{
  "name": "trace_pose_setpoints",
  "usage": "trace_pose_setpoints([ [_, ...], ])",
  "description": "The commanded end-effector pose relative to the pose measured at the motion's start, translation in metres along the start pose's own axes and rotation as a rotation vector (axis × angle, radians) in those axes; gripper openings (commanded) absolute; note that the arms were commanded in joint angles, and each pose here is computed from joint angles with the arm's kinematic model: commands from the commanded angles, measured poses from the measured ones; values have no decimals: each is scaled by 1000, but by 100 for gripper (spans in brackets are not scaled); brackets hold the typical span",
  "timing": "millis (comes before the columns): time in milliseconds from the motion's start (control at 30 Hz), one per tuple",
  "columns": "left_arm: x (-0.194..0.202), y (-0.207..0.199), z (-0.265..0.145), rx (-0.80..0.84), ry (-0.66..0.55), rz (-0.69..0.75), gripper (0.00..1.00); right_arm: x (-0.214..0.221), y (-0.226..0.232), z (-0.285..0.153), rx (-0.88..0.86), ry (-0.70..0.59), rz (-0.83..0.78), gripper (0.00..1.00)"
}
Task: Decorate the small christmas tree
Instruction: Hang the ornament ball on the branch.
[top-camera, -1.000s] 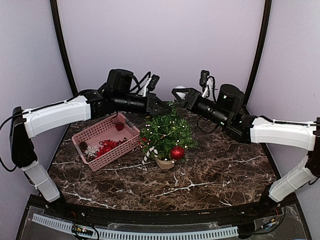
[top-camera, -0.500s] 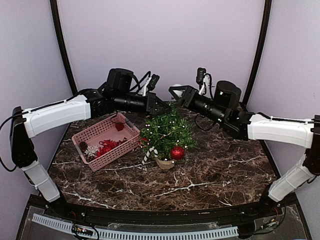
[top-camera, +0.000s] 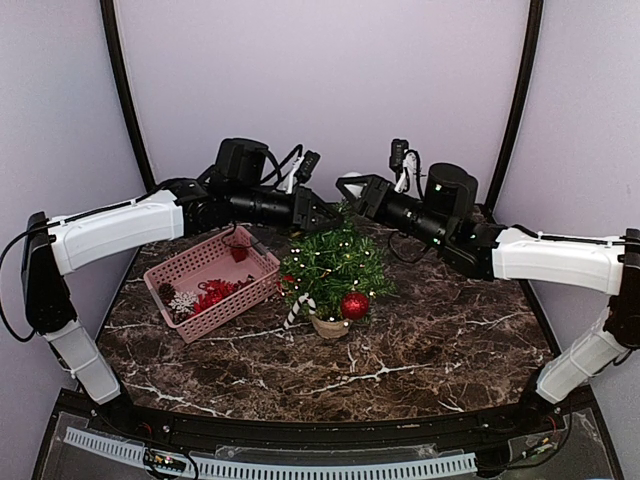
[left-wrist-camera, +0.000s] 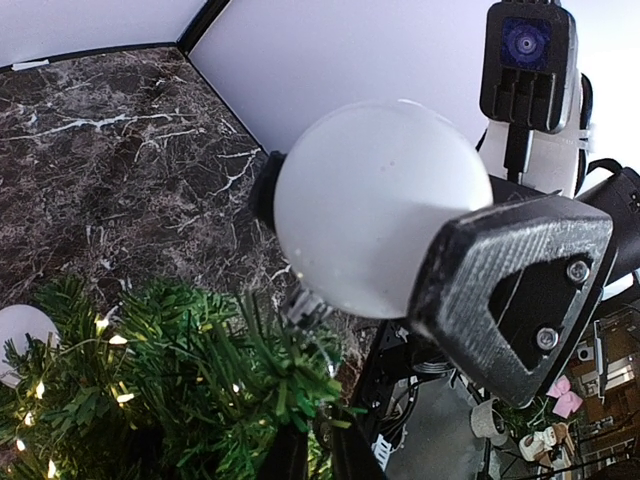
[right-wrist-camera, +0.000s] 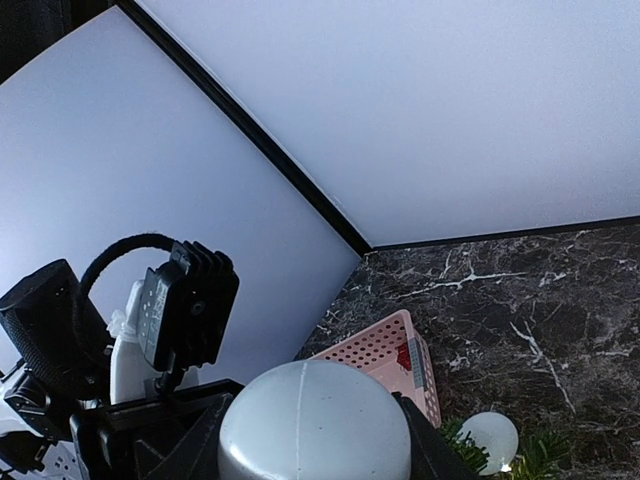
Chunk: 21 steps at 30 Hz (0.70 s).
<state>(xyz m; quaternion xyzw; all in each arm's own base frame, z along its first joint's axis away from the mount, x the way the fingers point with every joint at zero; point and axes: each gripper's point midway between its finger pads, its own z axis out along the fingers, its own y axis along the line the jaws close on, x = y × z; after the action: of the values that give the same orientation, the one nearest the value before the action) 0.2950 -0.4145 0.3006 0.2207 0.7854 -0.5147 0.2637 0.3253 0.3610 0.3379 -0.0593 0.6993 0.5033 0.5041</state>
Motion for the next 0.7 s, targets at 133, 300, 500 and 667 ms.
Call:
trace_pose_setpoints([
  [133, -11, -17, -11, 45, -41, 29, 17, -30, 20, -13, -37, -66, -26, 40],
  [300, -12, -19, -14, 48, -55, 32, 4, -27, 16, -14, -24, -58, -26, 40],
  [500, -12, -19, -16, 50, -58, 27, 3, -21, 12, -14, -17, -51, -12, 40],
  [667, -11, -20, -16, 54, -58, 30, 2, -22, 13, -15, -19, -51, -13, 40],
])
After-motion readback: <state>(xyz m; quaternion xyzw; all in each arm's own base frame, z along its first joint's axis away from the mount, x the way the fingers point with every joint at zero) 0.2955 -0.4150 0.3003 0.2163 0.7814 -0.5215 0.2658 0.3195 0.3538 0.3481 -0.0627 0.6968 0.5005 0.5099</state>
